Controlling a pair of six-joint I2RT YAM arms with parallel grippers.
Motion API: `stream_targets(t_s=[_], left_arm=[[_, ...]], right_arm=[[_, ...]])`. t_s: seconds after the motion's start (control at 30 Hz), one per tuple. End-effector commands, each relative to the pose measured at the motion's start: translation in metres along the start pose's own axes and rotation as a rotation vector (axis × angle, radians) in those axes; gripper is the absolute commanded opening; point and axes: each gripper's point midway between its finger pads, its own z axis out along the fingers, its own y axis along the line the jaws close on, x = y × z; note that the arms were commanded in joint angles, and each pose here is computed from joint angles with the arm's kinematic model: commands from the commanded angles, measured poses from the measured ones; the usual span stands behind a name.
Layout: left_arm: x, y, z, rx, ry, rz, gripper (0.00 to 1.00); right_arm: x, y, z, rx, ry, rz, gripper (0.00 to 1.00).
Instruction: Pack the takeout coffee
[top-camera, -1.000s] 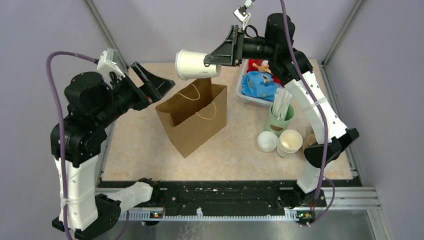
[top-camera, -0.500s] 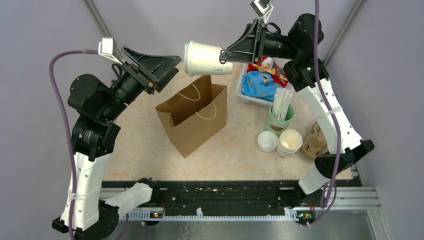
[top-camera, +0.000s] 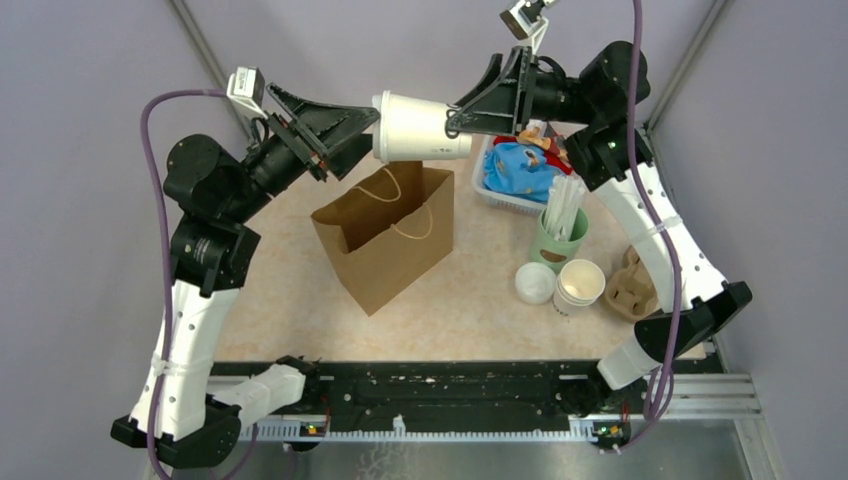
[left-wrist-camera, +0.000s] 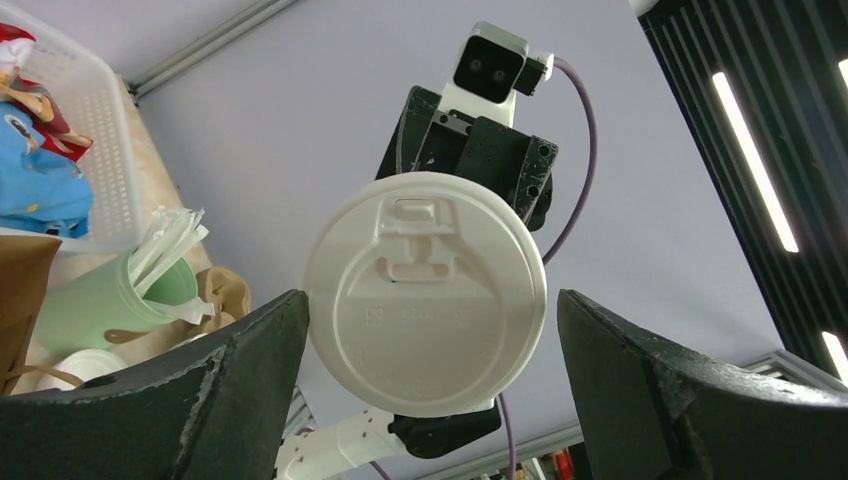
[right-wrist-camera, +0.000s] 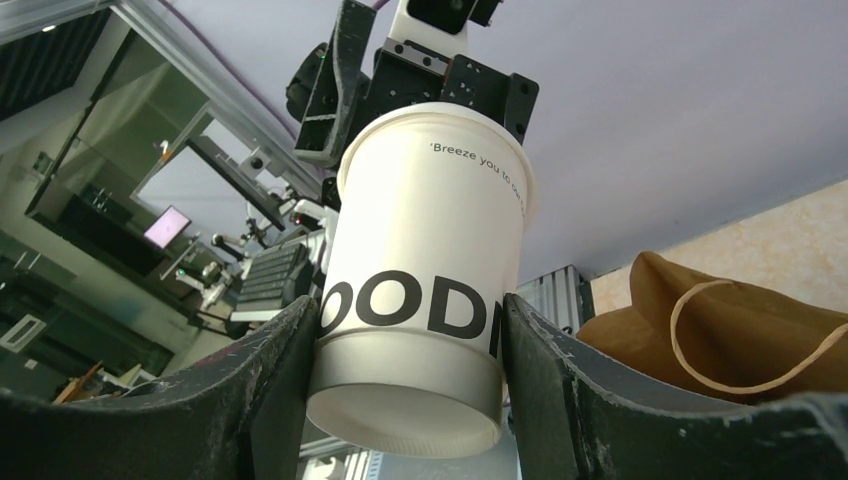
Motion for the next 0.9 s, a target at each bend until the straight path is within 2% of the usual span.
stream_targets(t_s=[0.0, 0.47, 0.87], left_arm=[[0.010, -0.019, -0.003, 0.108, 0.057, 0.010, 0.99], [0.030, -0.009, 0.004, 0.120, 0.219, -0.003, 0.99], [0.027, 0.012, -0.009, 0.053, 0.222, -0.001, 0.99]], right_arm=[[-0.001, 0.018, -0.004, -0.037, -0.003, -0.060, 0.41], [0.002, 0.018, -0.003, -0.053, 0.022, -0.061, 0.41], [0.002, 0.021, -0.005, -0.048, 0.009, -0.065, 0.39]])
